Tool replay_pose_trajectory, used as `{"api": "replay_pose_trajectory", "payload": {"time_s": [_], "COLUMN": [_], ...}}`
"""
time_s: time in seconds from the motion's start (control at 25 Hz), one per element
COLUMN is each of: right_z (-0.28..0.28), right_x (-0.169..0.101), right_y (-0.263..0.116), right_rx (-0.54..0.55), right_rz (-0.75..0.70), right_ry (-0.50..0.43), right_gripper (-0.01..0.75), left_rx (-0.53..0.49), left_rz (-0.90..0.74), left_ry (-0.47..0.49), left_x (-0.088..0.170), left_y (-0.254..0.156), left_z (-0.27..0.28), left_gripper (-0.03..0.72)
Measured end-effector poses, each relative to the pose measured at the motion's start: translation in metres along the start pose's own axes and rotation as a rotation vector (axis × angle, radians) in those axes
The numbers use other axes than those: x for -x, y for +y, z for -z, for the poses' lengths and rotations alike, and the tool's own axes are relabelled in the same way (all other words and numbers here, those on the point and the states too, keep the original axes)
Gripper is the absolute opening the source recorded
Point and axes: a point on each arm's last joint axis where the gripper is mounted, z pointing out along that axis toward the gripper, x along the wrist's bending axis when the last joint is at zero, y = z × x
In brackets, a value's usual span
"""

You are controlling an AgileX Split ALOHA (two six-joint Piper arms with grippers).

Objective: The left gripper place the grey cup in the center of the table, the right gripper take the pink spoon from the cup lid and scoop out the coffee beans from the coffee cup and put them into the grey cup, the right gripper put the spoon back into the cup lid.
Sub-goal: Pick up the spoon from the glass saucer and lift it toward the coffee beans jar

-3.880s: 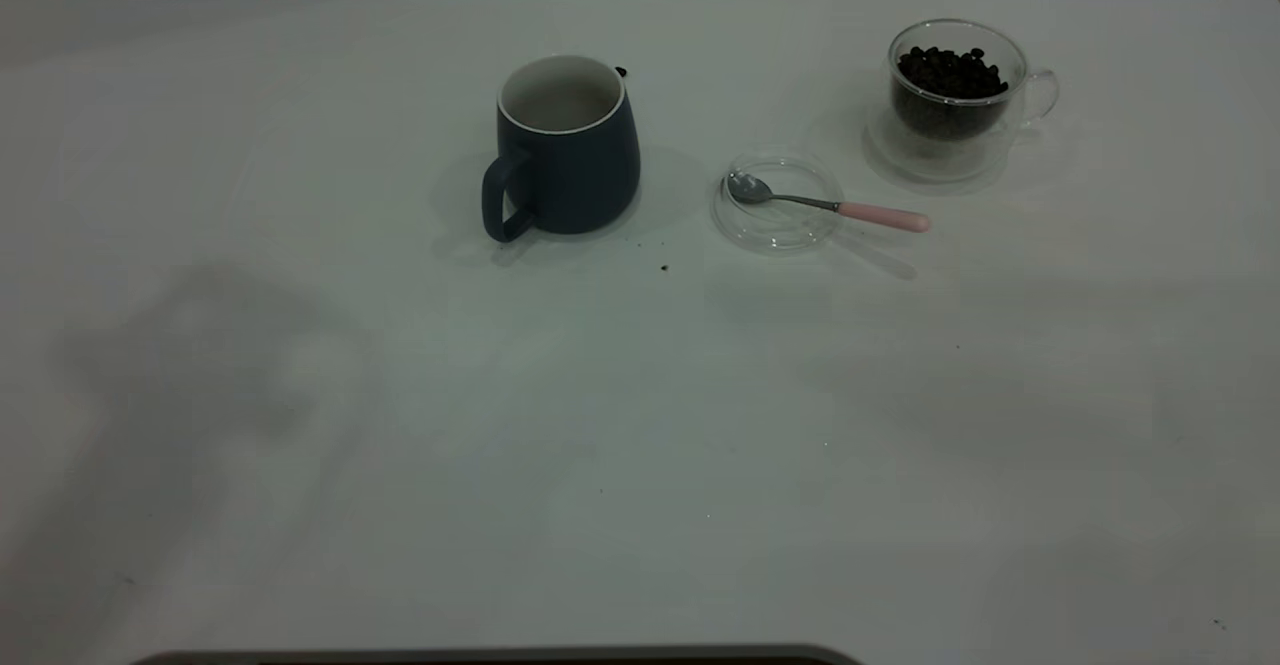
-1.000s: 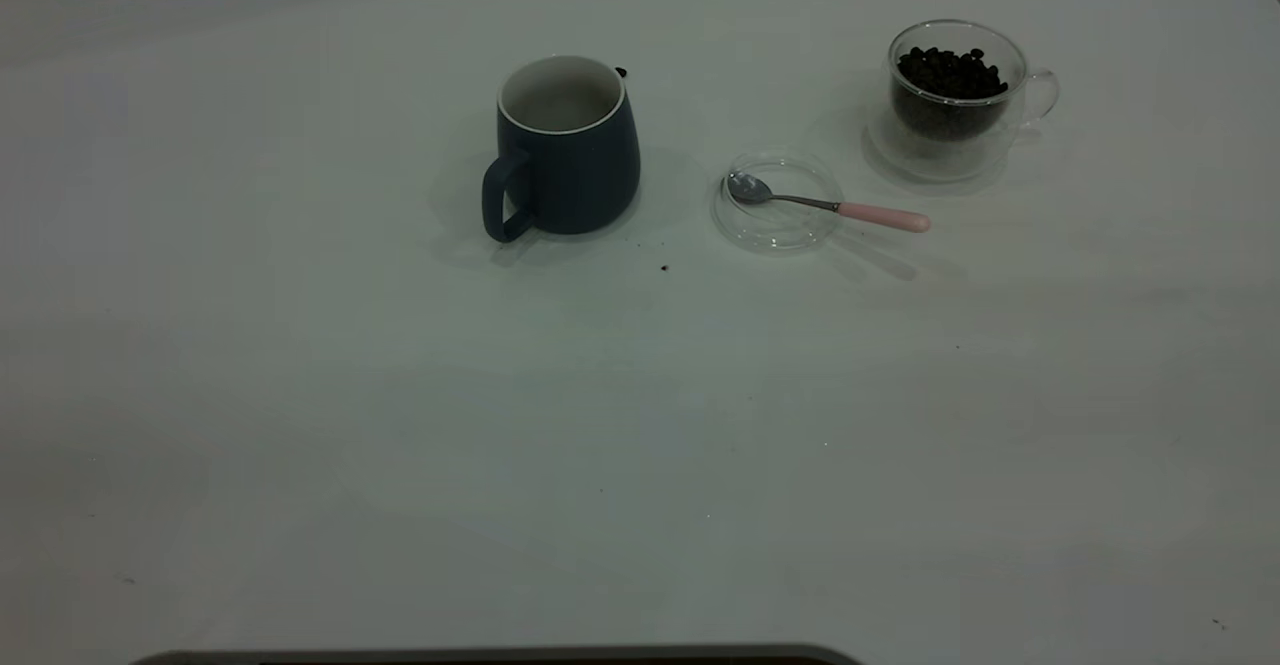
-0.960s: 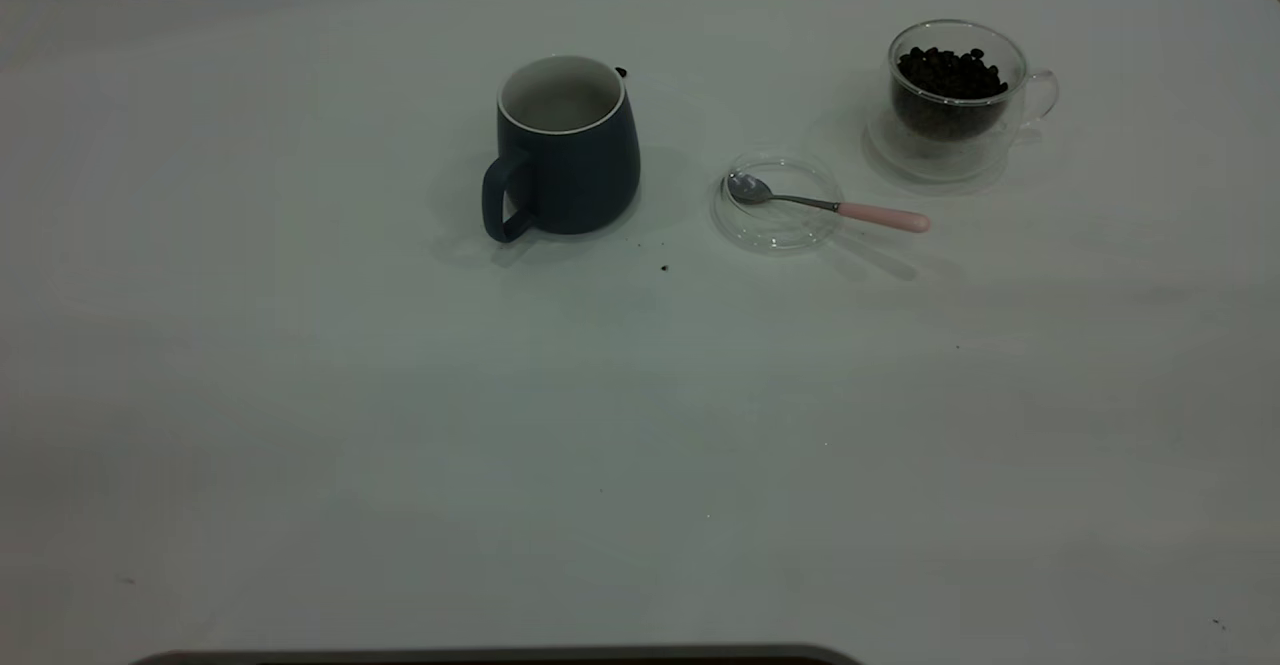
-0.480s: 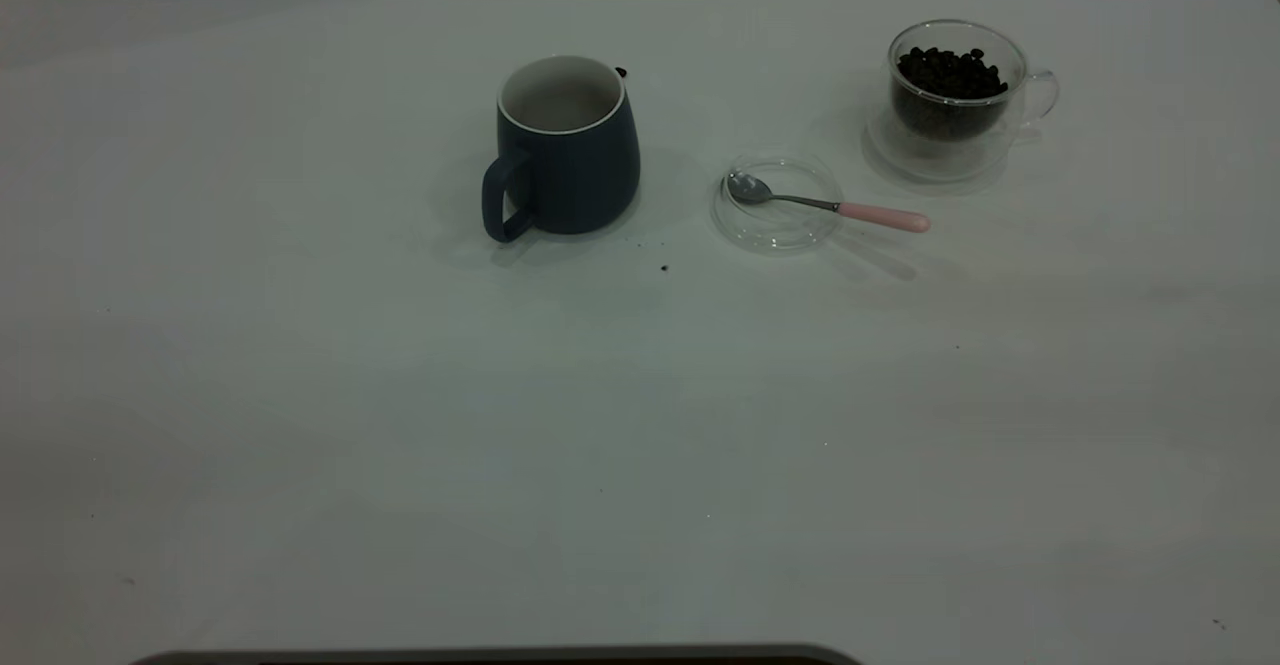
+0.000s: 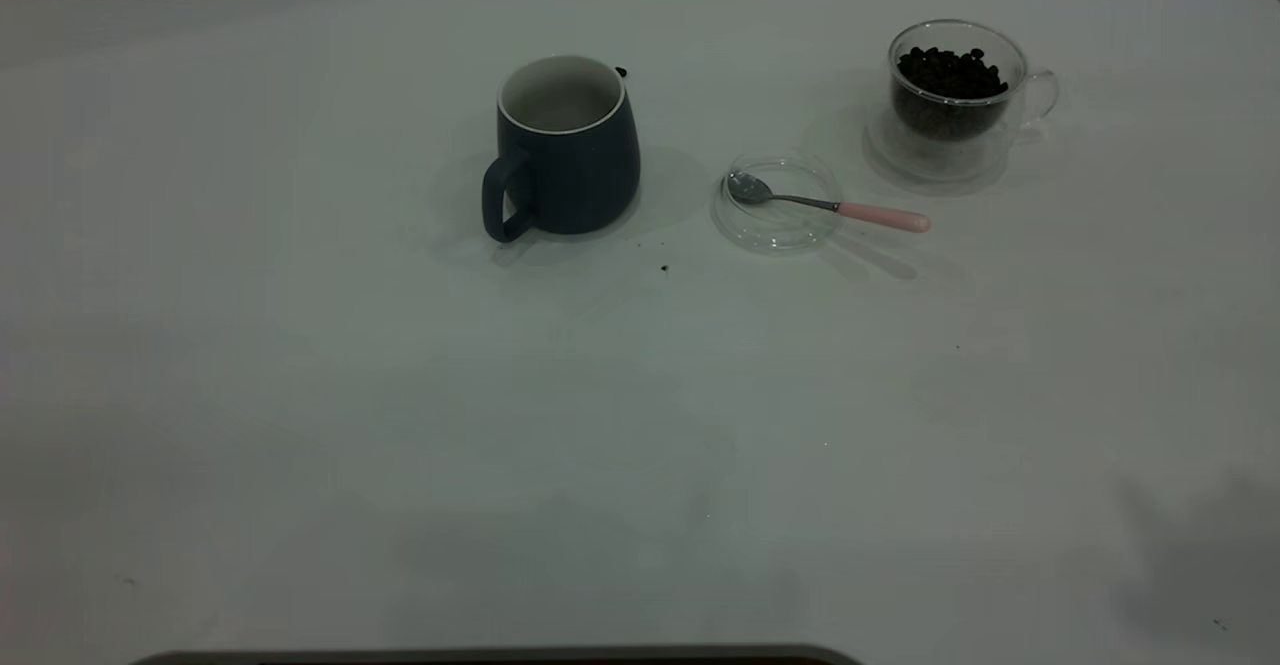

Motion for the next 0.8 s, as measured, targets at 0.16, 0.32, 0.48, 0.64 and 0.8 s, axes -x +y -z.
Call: {"api": "replay_pose_trajectory", "payload": {"time_s": [0.16, 0.32, 0.48, 0.64, 0.8], "right_z": [-0.071, -0.139, -0.19, -0.227, -0.253], "right_x": [0.007, 0.025, 0.049, 0.065, 0.08], "right_y": [0.017, 0.01, -0.002, -0.018, -0.043], "right_rx": [-0.163, -0.294, -0.33, -0.301, -0.308], "right_rz": [-0.111, -0.235, -0.331, -0.432, -0.51], "right_ry": [0.044, 0.093, 0.139, 0.16, 0.14], "right_gripper": [0.602, 0.602, 0.602, 0.602, 0.602], "left_rx": [0.0, 0.0, 0.0, 0.0, 0.0], "left_rz": [0.0, 0.0, 0.0, 0.0, 0.0], "left_ry": [0.0, 0.0, 0.0, 0.0, 0.0], "left_x": [0.0, 0.0, 0.0, 0.0, 0.0], "left_y": [0.0, 0.0, 0.0, 0.0, 0.0], "left_z": [0.0, 0.0, 0.0, 0.0, 0.0], "left_gripper": [0.567, 0.567, 0.567, 0.567, 0.567]}}
